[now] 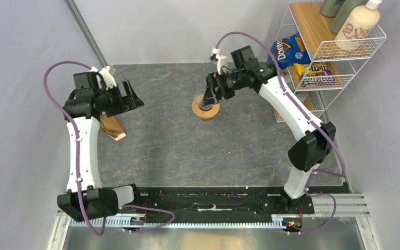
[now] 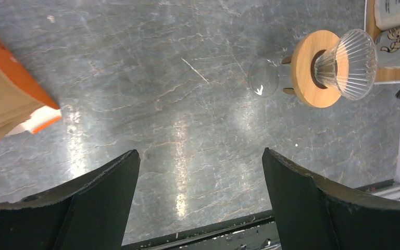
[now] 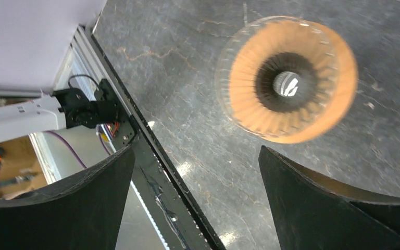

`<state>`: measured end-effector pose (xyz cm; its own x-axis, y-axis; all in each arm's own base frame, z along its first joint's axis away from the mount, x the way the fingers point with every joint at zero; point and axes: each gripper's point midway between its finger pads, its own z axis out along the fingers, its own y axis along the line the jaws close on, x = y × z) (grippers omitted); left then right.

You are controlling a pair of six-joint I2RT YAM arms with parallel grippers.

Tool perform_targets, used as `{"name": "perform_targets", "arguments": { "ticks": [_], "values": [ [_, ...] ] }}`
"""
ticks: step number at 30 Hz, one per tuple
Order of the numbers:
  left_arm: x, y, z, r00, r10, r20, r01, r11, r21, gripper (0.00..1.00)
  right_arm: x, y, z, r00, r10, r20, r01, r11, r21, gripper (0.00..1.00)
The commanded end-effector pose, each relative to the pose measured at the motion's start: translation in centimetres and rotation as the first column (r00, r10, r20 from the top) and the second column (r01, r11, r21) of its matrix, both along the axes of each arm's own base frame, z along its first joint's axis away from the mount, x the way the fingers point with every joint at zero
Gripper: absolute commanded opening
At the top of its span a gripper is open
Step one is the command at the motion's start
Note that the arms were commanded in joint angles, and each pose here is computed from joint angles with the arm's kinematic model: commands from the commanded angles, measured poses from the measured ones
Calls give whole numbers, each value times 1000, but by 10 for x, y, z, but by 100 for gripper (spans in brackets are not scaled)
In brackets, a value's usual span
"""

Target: Place the coffee filter in the dripper

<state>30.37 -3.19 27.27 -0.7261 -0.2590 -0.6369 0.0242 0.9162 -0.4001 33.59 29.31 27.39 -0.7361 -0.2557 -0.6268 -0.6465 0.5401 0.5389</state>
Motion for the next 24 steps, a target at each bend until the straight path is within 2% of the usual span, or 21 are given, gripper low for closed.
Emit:
{"name": "perform_targets", "arguments": {
  "ticks": [1,4,6,8,10,14,16,18,20,22,24],
  "values": [
    [-22,19,8,1000,3,26,-3,1000,27,94,-5,21,19,987,66,147,-66,998,-1,96],
    [-34,36,2,999,36,-7,-36,998,45,92,-6,31,10,980,85,181,-84,996,-16,95],
    [-38,45,-3,1000,6,-24,-3,994,108,89,-8,35,5,974,102,203,-97,995,-33,94],
    [-41,57,-4,995,-88,-39,95,969,230,89,-10,37,0,970,116,213,-109,993,-45,93],
    [-50,63,-3,967,-243,-81,256,907,336,88,-14,37,-4,969,122,216,-115,992,-45,93],
    [-50,89,9,893,-417,-169,438,721,536,82,-22,36,-11,966,129,225,-125,992,-31,93],
    [-46,103,12,842,-486,-233,516,603,609,80,-26,35,-16,967,125,223,-123,992,-24,93],
    [-46,113,10,767,-563,-307,602,467,648,77,-29,34,-19,970,116,214,-116,993,-16,92],
    [-46,115,8,658,-662,-359,674,305,673,73,-32,32,-23,973,106,204,-106,994,-11,92],
    [-44,111,5,562,-735,-380,702,180,689,66,-35,30,-24,975,96,202,-97,995,-3,92],
    [-38,108,1,487,-782,-390,714,99,693,59,-38,28,-26,977,85,198,-88,996,4,92]
  ]
}}
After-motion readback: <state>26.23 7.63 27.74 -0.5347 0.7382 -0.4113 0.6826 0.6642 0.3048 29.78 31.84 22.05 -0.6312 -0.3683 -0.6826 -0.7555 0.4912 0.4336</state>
